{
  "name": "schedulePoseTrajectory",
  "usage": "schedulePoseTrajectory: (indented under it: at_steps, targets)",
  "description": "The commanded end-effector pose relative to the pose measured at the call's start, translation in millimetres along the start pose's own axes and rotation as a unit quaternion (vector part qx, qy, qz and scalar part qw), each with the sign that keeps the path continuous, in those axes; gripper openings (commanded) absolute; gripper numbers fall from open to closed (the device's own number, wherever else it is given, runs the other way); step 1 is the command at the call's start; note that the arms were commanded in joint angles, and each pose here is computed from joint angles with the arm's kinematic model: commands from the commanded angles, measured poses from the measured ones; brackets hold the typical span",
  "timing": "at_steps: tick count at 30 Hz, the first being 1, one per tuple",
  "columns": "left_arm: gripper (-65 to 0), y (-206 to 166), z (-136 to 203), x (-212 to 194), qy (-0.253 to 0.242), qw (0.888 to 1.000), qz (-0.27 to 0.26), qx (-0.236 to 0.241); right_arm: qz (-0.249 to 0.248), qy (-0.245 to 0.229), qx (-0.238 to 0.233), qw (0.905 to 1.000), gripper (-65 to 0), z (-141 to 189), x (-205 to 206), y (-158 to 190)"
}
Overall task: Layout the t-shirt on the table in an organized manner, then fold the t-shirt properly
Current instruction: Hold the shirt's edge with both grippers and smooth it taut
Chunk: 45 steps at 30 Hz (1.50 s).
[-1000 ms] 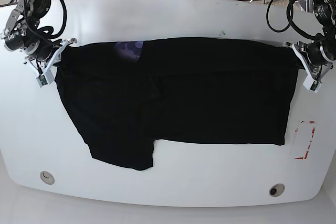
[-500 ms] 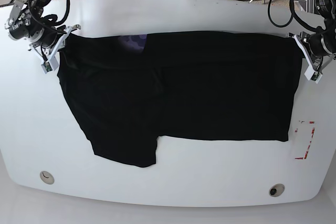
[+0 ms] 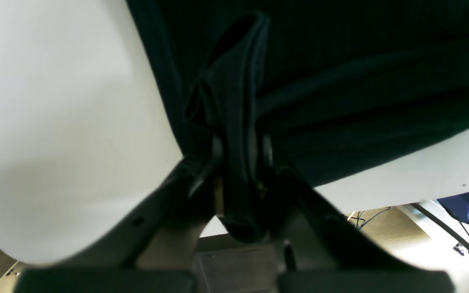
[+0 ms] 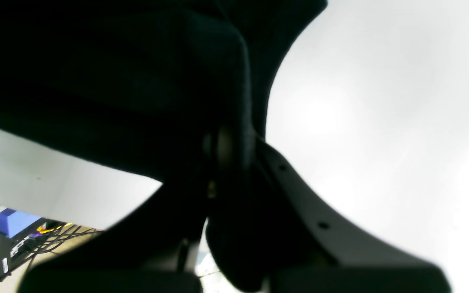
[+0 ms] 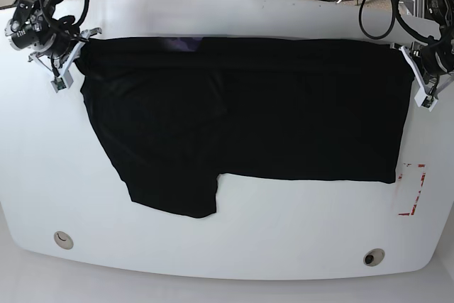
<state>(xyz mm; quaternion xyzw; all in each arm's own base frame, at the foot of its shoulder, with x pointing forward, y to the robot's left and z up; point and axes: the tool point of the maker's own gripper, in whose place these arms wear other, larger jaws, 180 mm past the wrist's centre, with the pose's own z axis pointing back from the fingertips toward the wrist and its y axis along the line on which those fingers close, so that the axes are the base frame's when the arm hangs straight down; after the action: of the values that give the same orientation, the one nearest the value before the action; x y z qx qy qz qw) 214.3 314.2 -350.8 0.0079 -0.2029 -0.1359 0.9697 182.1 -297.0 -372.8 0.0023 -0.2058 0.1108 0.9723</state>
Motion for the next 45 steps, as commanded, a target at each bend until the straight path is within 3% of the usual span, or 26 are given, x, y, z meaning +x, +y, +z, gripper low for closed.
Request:
schedulePoseTrajectory:
  at_steps: [1,23,26,31,33,36,40,45]
  targets:
    - [-65.0,13.4,8.2,5.8,-0.005,1.0,-0.011,0.024,0.005,0.026,-0.031,0.9991,-64.7,3.1,-10.4,-16.7]
    - [-65.0,26.5,3.4,-30.9,0.058,0.998,-0.008,0.022,-0.001,0.064,-0.04,0.9971,-62.9,-2.1,-43.8,-18.7]
    - [-65.0,23.5,0.4,-35.2,0.068,0.997,-0.013,0.016,-0.004,0.063,-0.038,0.9973,-56.3,-3.1,-44.4,-16.6]
    - [-65.0,18.7,-2.5,-38.7,0.077,0.997,-0.019,0.01,-0.015,0.06,-0.042,0.9972,-33.3,-1.2,-46.4,-17.9]
    - [-58.1,16.9,-2.6,-42.4,0.085,0.996,-0.021,0.008,-0.02,0.061,-0.047,0.9969,-23.9,0.8,-47.9,-21.3]
    - [-47.2,15.1,-2.2,-48.6,0.095,0.995,-0.022,0.006,-0.022,0.067,-0.049,0.9963,-15.4,2.5,-50.5,-23.1]
    - [-38.2,14.5,-1.4,-46.6,0.092,0.995,-0.024,0.008,-0.018,0.064,-0.054,0.9963,-12.5,6.1,-47.2,-23.9]
    - [-38.7,13.4,-0.8,-49.6,0.096,0.995,-0.024,0.008,-0.001,0.048,-0.068,0.9965,-12.5,14.8,-34.6,-24.8]
